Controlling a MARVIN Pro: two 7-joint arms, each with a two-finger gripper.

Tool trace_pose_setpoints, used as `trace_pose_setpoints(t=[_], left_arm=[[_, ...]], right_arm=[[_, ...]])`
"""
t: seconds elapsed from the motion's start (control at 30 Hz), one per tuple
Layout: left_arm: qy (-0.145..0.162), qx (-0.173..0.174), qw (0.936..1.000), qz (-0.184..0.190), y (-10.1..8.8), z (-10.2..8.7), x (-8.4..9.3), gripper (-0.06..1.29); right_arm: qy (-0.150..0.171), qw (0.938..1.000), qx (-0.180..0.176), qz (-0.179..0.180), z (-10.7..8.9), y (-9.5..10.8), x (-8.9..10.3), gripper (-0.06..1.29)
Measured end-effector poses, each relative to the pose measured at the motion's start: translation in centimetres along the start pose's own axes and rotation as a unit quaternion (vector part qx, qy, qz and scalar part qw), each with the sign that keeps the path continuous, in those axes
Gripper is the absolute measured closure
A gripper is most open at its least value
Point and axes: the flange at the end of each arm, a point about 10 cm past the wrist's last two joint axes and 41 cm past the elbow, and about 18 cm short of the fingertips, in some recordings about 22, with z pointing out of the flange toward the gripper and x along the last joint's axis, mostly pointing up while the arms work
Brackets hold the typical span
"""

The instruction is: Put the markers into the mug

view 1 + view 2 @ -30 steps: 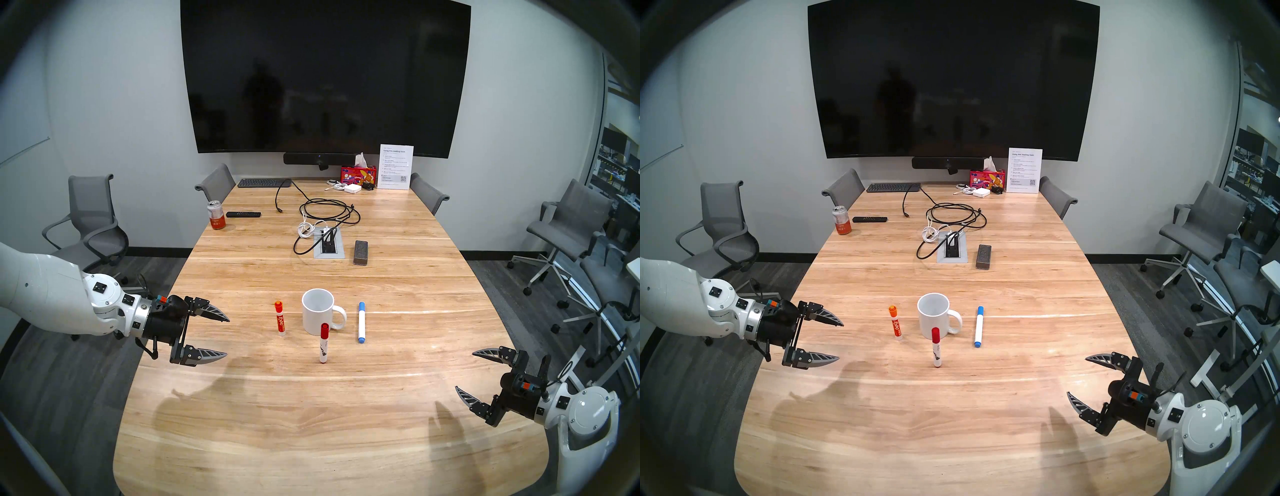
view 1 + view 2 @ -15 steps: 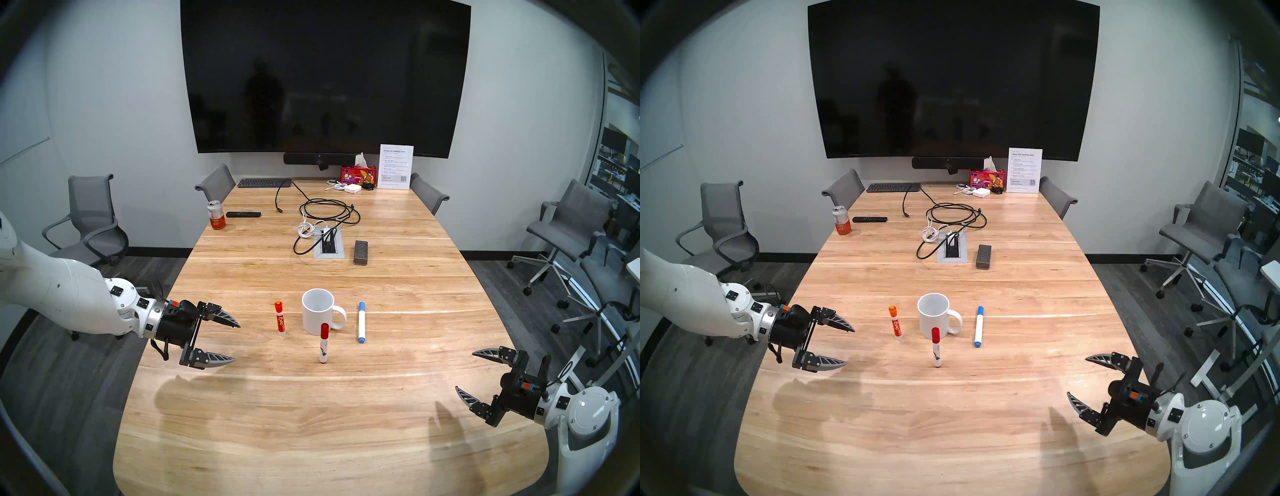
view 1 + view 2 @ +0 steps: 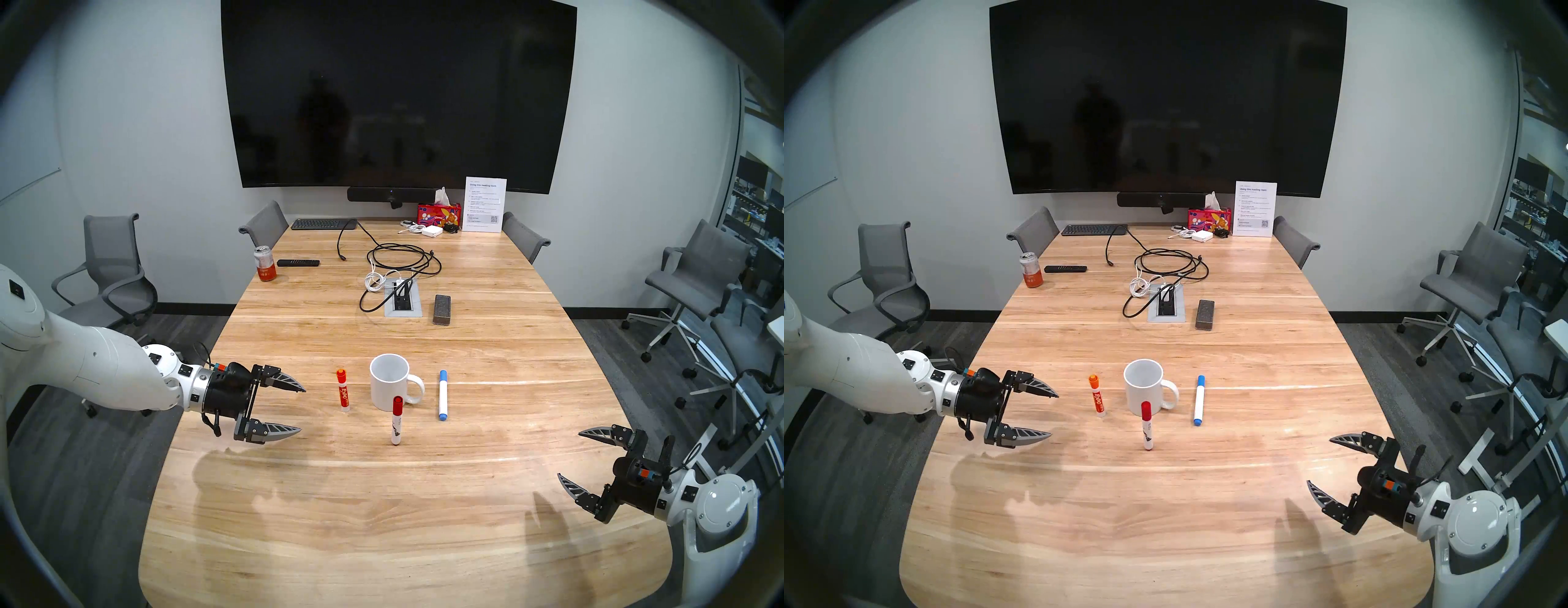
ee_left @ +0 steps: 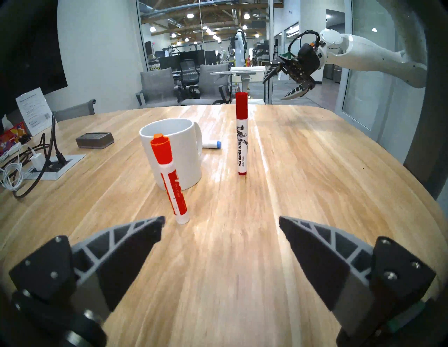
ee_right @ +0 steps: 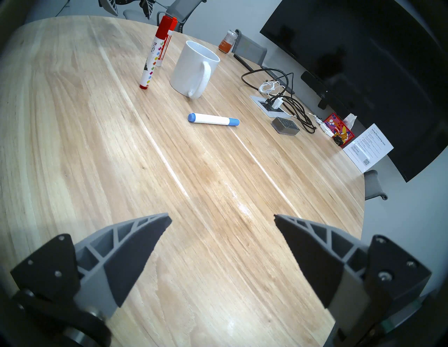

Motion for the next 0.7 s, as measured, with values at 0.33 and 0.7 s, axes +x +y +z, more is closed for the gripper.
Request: trace_pose_setpoints(t=[0.33,0.7], left_arm=[[0.008,0.009,0.9999,-0.006,-0.3,0.9,-0.5,-0.03],[0.002,-0.001,1.0,-0.008,-1.4,1.8,-0.2,-0.03]], right_arm=[[0.0,1.0,0.0,0.0,0.0,0.0,0.0,0.02],[0.0,1.0,0.0,0.0,0.0,0.0,0.0,0.02]])
